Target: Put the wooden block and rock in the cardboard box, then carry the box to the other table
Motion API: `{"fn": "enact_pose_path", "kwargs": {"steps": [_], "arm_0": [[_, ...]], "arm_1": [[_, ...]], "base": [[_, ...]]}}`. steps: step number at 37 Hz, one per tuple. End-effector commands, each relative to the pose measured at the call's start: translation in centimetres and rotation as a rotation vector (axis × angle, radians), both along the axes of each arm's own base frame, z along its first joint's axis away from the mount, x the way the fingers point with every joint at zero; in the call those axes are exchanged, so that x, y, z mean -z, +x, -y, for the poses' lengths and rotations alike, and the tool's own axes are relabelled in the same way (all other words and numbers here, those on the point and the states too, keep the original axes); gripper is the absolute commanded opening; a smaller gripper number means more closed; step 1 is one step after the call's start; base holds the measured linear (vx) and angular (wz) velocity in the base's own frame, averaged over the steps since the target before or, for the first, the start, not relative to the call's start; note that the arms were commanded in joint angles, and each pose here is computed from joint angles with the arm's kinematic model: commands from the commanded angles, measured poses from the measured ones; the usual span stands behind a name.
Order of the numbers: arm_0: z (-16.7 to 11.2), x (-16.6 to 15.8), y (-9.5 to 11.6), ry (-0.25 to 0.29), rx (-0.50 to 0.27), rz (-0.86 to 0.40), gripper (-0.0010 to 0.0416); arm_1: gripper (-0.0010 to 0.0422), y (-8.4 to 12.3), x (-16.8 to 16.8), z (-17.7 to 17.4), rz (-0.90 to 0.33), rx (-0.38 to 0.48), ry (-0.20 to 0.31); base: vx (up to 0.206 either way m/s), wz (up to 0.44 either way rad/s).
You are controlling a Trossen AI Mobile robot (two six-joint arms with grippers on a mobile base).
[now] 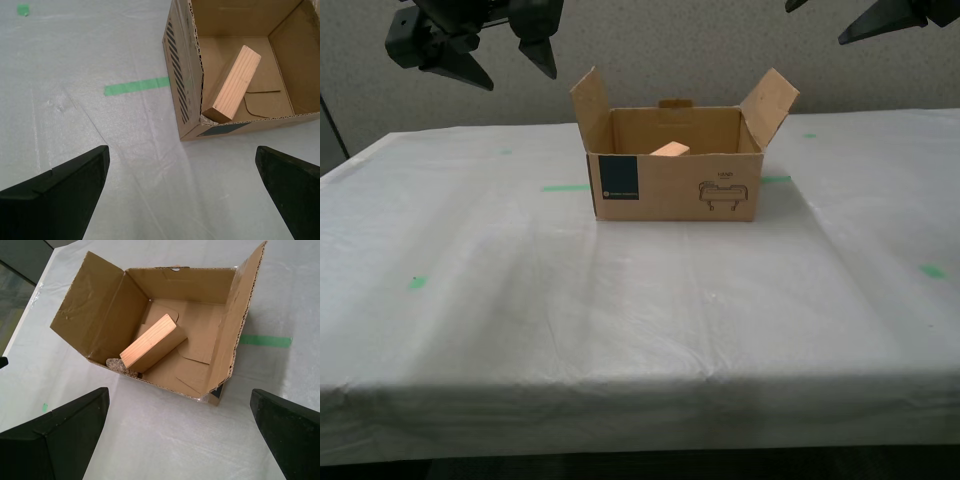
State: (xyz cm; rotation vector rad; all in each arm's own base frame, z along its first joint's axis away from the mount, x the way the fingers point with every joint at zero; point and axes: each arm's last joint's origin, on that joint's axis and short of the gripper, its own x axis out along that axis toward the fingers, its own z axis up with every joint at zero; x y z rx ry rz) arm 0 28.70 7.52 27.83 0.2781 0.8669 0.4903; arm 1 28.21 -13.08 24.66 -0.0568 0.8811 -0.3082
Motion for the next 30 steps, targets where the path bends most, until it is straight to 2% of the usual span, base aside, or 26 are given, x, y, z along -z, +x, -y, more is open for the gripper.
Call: {"fn": "enact_pose_path", "kwargs": {"steps": [1,30], "arm_0": [[0.01,-0.01,0.02,0.001,0.004,0.0,0.0394],[0.01,-0.01,0.02,0.001,0.004,0.0,0.0394]], "arm_1": [[0.04,0.01,-0.03,0.0,0.002,-0.003,0.001],[0.04,0.01,-0.03,-0.01,0.003,-0.003,0.001]], "base": [[0.0,0.0],[0.0,0.0]]}}
